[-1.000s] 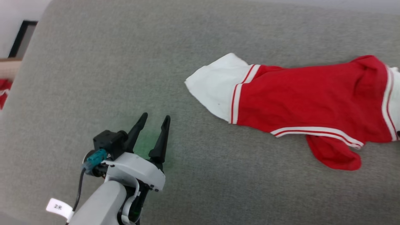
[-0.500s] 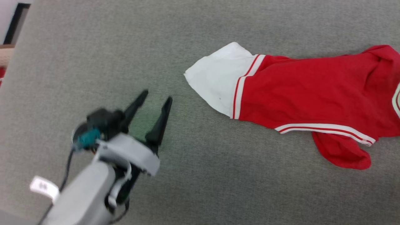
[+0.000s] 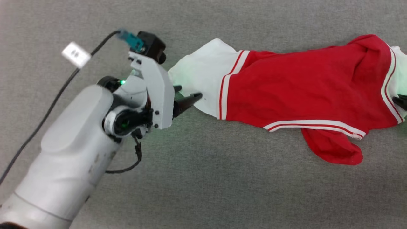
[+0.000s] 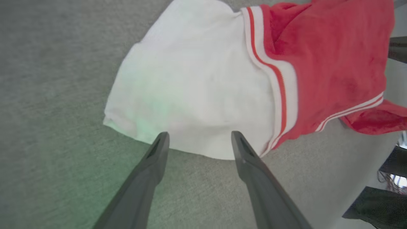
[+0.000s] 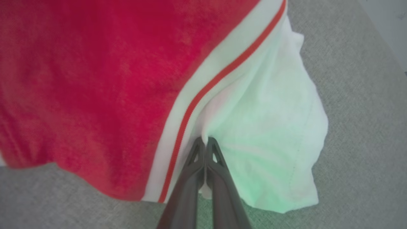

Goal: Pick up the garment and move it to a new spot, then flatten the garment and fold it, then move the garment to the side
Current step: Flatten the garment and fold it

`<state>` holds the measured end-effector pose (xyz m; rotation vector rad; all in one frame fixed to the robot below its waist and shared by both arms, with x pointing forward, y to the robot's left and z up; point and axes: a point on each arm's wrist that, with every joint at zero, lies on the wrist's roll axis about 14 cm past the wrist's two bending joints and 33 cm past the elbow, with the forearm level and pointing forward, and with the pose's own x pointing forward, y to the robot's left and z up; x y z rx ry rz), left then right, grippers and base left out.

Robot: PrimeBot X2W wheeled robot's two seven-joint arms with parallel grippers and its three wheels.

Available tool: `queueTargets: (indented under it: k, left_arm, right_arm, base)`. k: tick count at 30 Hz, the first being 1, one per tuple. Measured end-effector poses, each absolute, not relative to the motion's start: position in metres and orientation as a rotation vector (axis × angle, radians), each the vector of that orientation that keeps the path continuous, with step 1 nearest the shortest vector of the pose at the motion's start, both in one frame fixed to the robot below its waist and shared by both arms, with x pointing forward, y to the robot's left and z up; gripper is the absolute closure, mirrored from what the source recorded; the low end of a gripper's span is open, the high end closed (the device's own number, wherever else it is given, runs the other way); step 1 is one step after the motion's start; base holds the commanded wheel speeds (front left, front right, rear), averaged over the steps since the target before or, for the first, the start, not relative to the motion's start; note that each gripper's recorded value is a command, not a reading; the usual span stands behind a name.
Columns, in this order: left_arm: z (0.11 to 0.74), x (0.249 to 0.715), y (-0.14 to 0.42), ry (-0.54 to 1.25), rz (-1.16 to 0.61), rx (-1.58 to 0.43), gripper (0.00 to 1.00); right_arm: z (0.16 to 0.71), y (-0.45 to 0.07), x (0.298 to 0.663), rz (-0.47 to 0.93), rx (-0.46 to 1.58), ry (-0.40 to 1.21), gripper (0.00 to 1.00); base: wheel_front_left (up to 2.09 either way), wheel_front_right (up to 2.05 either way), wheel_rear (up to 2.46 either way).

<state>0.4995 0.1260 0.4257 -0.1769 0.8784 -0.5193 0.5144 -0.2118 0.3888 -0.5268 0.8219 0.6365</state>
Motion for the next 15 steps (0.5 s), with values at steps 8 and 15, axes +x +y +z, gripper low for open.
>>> queueTargets:
  k: [8,15]
  left_arm:
    - [0.404,0.482,0.102,1.135,-0.624,-0.205,0.00]
    - [0.389,0.483,0.093,1.168,-0.625,-0.242,0.00]
  right_arm:
    - [0.386,-0.213,0.515,0.631,-0.519,0.828,1.00]
    - [0.383,-0.213,0.519,0.634,-0.513,0.827,1.00]
  base:
    - [0.00,0.00,0.00]
    - [0.00,0.00,0.00]
